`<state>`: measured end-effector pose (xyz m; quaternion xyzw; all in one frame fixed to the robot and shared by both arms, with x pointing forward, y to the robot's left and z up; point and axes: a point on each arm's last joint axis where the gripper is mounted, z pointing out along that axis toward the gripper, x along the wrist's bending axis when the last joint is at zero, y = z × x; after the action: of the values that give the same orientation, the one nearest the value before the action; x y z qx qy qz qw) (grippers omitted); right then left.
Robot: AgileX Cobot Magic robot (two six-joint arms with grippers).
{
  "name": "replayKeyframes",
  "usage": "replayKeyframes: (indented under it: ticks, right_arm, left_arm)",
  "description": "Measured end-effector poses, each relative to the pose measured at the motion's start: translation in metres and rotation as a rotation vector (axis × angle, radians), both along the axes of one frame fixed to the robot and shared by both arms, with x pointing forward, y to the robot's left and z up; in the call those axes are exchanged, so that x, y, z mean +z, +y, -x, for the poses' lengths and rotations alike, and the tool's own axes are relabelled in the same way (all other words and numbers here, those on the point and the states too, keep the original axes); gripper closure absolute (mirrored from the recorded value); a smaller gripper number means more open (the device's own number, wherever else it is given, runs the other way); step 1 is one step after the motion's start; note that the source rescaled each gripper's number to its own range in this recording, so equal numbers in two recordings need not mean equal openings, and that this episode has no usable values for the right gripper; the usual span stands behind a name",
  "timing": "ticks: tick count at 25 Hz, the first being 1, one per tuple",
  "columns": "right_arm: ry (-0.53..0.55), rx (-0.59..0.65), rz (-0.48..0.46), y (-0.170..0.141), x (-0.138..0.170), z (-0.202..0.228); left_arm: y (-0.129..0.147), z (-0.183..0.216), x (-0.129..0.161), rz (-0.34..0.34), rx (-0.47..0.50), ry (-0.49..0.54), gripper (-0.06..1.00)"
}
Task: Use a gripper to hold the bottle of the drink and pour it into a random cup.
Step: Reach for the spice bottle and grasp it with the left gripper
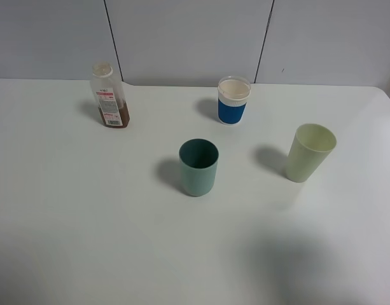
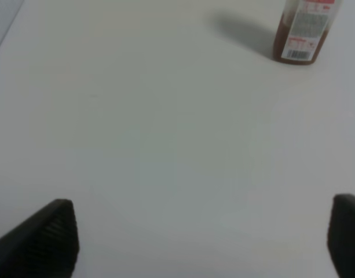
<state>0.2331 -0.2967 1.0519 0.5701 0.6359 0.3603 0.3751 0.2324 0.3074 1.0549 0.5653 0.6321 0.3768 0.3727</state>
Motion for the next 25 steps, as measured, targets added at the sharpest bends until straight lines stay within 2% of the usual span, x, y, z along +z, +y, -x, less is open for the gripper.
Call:
replayKeyframes:
  ticks: [25]
  right_arm:
    - [0.000,0.000,0.000,0.0000,0.0000,0.0000]
  left_arm:
    - [0.0000,0.0000,0.0000,0.000,0.000,0.000,0.17]
